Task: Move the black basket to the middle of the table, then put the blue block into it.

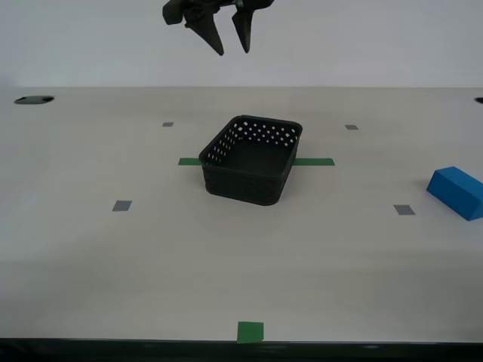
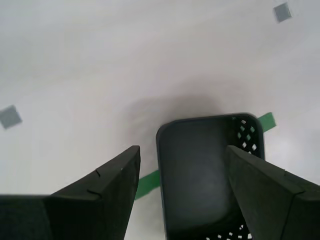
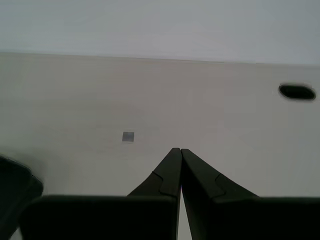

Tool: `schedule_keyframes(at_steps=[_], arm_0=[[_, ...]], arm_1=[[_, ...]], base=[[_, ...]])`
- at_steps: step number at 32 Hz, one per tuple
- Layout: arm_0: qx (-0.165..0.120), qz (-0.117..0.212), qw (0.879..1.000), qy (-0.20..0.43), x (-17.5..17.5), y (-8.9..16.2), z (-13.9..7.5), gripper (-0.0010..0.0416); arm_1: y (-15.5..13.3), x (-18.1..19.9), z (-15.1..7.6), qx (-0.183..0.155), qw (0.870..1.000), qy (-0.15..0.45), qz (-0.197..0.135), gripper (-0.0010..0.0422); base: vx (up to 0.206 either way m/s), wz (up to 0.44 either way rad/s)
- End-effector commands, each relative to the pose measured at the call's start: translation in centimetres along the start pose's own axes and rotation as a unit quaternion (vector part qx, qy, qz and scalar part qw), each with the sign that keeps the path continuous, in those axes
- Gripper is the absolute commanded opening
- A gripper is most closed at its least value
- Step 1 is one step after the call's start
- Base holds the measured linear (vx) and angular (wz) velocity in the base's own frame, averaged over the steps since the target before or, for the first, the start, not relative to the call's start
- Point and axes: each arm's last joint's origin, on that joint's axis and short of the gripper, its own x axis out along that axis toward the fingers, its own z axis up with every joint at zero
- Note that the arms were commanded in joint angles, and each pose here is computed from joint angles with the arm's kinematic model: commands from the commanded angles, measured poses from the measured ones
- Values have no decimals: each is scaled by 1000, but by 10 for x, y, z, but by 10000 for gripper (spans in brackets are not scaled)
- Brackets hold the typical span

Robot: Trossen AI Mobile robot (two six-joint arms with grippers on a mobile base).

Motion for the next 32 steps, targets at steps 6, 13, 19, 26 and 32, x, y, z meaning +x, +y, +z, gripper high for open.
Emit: schedule_keyframes(at_steps=[6, 13, 19, 26, 32], arm_0=[[-9, 5, 993, 116, -12, 0, -10, 3], [-13, 9, 981, 194, 18, 1, -32, 105], [-34, 23, 944, 329, 72, 1, -56, 266], [-38, 35, 894, 445, 117, 2, -95, 335], [-47, 42, 875, 480, 154, 3, -128, 309]], arm_1=[[19, -14, 6, 31, 997, -12, 67, 195], [53, -19, 8, 7, 996, -12, 85, 177], [73, -22, 9, -3, 996, -14, 94, 176], [86, -25, 10, -7, 995, -23, 99, 176], [89, -25, 12, -5, 994, -32, 101, 176]], base=[[0, 0], [0, 0], [0, 0], [0, 0], [0, 0]])
